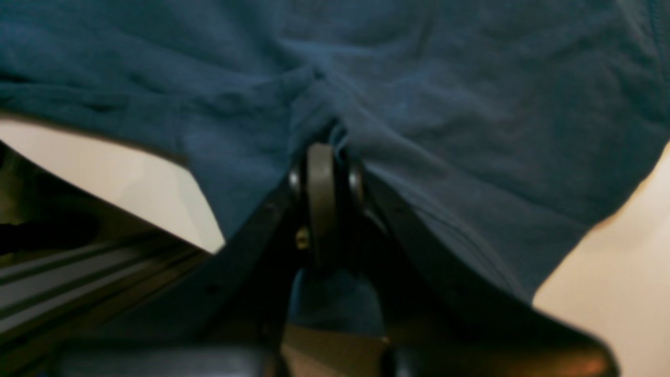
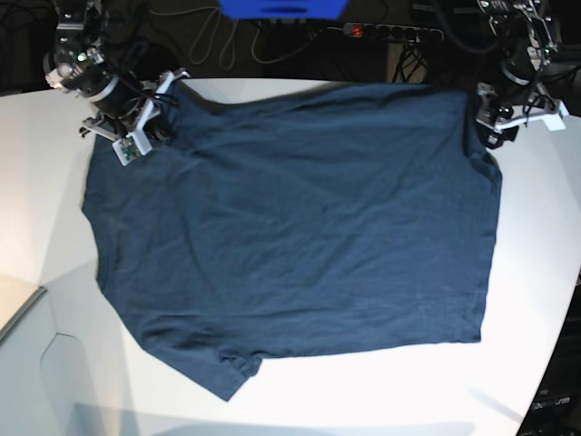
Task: Layout the t-shirt on the table in an organized manner, then fold the t-shirt properly
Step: 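Regrasp the shoulder corner with the left gripper and tug it outward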
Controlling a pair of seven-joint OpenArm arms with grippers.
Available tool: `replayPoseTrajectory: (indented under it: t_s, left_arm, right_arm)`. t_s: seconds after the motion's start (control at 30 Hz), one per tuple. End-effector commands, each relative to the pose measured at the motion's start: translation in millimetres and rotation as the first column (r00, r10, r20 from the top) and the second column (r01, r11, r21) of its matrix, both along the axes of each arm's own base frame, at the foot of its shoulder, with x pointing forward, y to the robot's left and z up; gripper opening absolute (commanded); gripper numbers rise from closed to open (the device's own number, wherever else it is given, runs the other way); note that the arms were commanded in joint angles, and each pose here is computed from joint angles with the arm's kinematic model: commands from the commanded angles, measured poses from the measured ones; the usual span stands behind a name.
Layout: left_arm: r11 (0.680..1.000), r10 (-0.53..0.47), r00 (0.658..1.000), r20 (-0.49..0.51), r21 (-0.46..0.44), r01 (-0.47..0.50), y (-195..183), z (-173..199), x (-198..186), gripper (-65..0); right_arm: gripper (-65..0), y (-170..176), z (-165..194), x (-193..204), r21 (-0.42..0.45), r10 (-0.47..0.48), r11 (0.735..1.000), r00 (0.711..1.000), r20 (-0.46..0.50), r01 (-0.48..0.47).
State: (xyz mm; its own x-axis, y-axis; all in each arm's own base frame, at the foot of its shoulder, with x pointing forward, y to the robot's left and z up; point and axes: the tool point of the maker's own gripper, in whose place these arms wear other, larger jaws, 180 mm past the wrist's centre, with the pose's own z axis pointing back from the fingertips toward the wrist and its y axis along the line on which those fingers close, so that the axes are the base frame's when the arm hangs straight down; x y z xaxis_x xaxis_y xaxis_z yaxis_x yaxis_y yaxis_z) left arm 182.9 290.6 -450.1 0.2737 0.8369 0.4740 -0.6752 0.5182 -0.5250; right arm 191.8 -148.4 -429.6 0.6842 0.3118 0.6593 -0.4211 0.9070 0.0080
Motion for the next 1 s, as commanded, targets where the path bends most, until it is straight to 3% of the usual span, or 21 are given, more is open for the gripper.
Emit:
replayPoseTrajectory:
  t_s: [0.0, 0.4, 0.67, 0.97]
  left_arm:
    - [1.000, 0.000, 1.000, 0.024, 0.024, 0.000, 4.4, 8.5, 4.2, -28.4]
    - [0.998, -0.016, 1.000, 0.027, 0.062, 0.014, 7.1, 20.5, -4.1, -28.4]
    - [0.999, 0.000, 1.000, -0.018, 0.041, 0.000, 8.1, 4.7, -13.2, -28.4]
    - [0.992, -0.035, 0.997, -0.076, 0.122, 0.044, 11.4, -1.1, -10.5, -28.5]
  right_arm:
    - [-65.0, 0.6, 8.8, 6.4, 0.011, 0.002, 1.000, 0.999, 0.039, -0.002]
    - [-65.0, 0.4, 12.1, 13.8, 0.009, 0.002, 1.000, 0.999, 0.054, -0.003]
    - [-65.0, 0.8, 12.1, 13.8, 0.011, 0.001, 1.000, 0.999, 0.054, -0.002]
    - [-65.0, 0.8, 12.4, 14.4, 0.011, 0.001, 1.000, 0.998, 0.056, -0.002]
